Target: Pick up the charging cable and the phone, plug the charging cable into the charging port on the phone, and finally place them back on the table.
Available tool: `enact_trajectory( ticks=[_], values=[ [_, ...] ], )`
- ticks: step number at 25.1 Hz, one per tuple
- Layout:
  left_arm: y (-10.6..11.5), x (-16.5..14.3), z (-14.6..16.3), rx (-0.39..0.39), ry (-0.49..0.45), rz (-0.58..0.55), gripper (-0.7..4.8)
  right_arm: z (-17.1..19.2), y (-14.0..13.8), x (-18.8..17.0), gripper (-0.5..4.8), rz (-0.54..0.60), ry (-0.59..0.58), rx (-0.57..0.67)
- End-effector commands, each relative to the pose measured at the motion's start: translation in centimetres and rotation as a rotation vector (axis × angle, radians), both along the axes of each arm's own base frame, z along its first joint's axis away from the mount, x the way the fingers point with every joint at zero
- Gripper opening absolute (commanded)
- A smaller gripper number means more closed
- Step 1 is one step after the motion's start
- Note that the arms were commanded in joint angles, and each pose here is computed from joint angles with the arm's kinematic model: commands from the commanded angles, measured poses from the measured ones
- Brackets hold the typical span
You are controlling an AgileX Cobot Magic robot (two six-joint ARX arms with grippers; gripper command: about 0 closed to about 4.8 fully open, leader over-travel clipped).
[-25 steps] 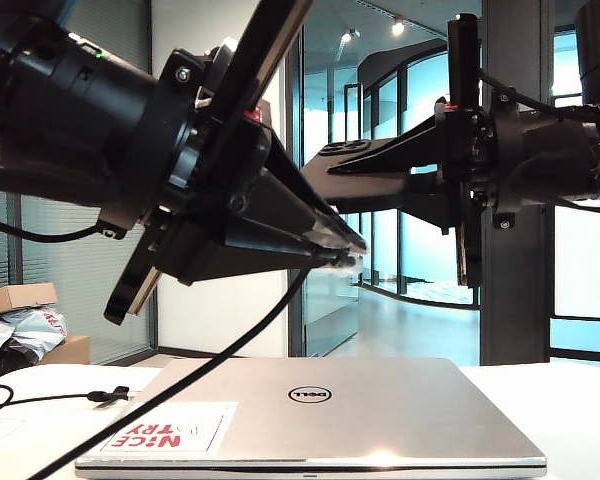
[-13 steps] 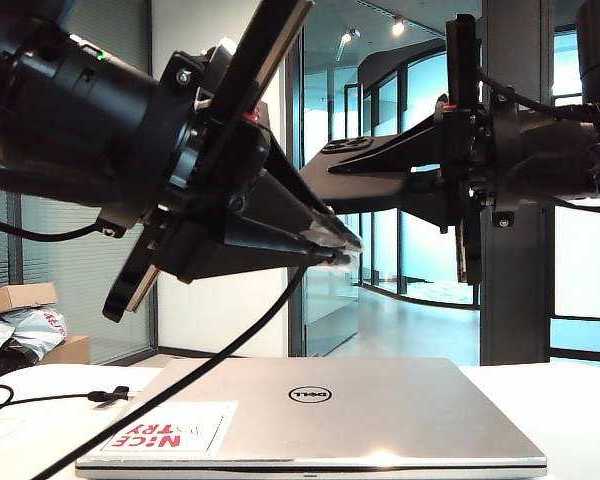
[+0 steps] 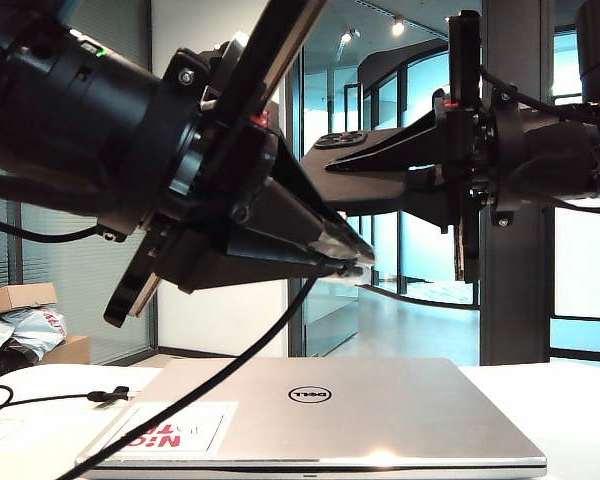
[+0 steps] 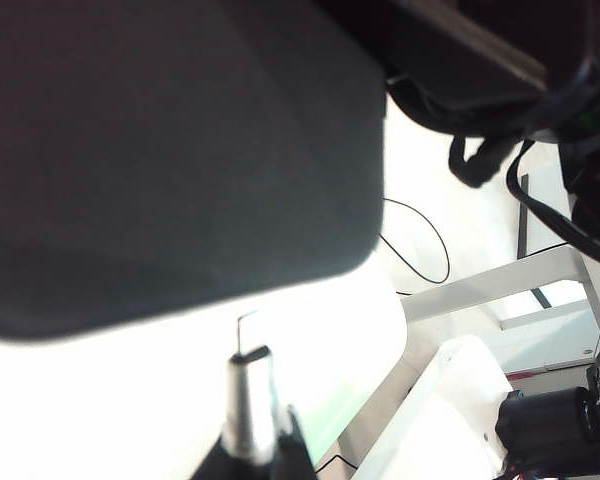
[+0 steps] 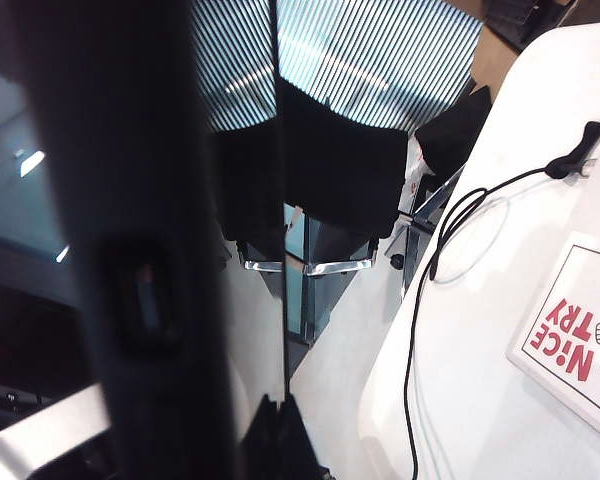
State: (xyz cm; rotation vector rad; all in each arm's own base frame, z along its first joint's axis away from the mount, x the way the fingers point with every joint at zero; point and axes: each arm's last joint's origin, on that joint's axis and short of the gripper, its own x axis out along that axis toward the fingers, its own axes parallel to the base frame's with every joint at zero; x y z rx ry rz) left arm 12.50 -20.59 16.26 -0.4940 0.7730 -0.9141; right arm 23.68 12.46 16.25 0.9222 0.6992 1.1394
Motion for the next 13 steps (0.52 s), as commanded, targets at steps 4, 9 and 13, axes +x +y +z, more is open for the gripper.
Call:
enact_trajectory(
  ticks=[4,9,13],
  values=[
    [-0.08,0.01,0.23,-0.013,-0.009,-0.003,-0.06,0.71,0.02,-0.02,-0.06,0.015,-0.082,0.015],
    [-0.05,0.05,0.23,-0.013,-0.009,-0.001,-0.06,0.71,0.02,-0.03,-0.06,0.018,-0.082,0.015],
    [0.1,0.3,0.24,-0.016,-0.003,0.014,-0.06,0.69,-0.16,0.02,-0.06,0.027,-0.074,0.017]
  ],
)
